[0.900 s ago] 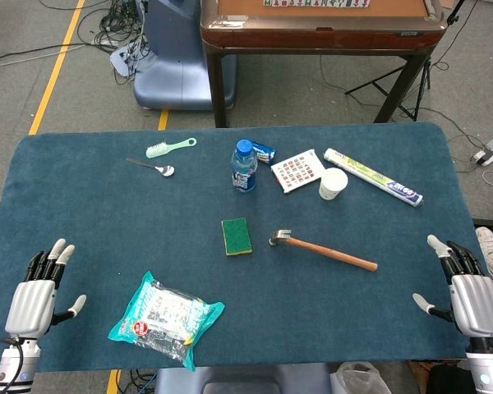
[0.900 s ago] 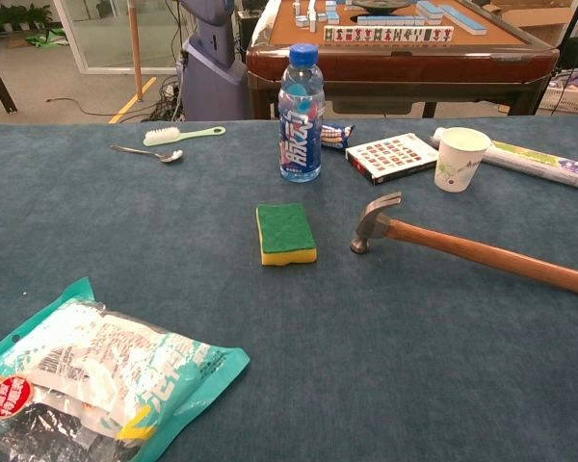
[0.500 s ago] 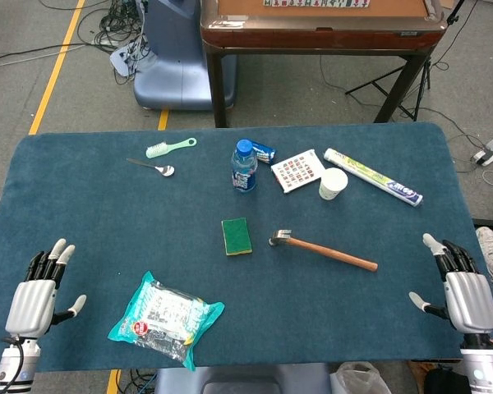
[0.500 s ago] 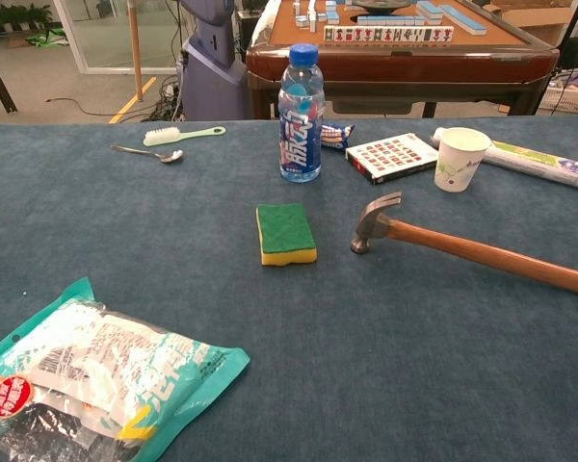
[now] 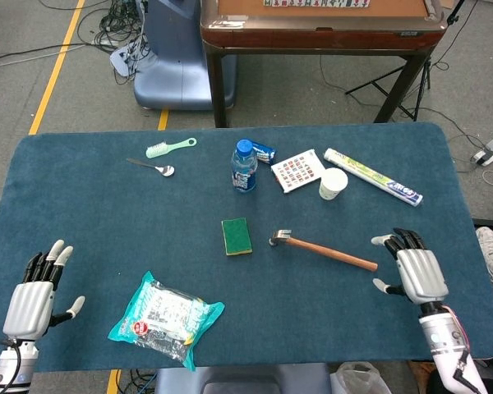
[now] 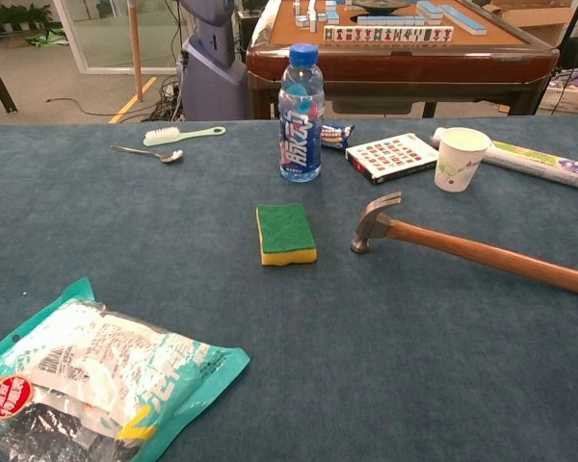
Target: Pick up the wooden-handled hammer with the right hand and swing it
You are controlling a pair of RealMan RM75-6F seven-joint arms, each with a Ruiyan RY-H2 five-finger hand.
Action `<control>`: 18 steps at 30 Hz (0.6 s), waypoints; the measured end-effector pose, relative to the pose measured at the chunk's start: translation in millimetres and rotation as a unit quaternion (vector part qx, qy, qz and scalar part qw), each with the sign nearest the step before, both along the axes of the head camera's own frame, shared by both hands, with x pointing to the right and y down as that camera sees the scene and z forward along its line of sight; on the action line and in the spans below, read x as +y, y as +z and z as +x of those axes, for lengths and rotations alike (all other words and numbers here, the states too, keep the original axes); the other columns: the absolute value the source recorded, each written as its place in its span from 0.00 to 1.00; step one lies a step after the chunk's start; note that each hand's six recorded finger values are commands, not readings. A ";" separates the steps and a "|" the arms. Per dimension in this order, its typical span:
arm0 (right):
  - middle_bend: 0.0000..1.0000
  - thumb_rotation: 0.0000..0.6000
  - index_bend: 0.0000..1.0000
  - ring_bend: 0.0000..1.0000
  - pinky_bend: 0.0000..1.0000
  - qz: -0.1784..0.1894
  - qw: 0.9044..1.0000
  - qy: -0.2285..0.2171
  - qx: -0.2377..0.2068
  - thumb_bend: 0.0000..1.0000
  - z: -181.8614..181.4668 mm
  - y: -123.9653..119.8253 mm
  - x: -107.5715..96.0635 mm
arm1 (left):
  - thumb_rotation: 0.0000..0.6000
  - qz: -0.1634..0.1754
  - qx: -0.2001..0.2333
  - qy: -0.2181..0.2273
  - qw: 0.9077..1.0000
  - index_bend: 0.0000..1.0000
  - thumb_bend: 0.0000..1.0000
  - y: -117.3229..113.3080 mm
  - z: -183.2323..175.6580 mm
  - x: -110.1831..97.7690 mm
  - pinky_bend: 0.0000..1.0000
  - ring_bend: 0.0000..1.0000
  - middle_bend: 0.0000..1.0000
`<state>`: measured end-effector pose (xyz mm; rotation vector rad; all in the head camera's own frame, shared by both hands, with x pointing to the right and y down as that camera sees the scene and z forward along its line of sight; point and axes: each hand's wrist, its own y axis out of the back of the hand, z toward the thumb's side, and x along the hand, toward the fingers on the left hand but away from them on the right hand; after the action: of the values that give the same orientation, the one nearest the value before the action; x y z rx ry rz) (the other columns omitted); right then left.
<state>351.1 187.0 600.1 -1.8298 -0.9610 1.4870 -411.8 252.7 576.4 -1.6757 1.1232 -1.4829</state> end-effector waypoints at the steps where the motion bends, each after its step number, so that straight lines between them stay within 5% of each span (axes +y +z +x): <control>1: 0.32 1.00 0.32 0.13 0.14 -0.009 1.000 -0.003 -0.003 0.10 -5.6 5.5 -3.2 | 1.00 0.000 0.000 0.000 1.000 0.00 0.23 -0.2 -0.3 0.4 0.00 0.00 0.00; 18: 0.32 1.00 0.32 0.13 0.14 -0.104 0.993 -0.012 -0.048 0.11 -76.0 75.8 -42.7 | 1.00 0.003 0.006 0.002 1.000 0.00 0.23 -3.3 -1.3 3.3 0.00 0.00 0.00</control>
<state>275.2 144.3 675.9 -2.0690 -0.8517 1.5454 -413.1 256.0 573.1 -1.6841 1.1289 -1.4676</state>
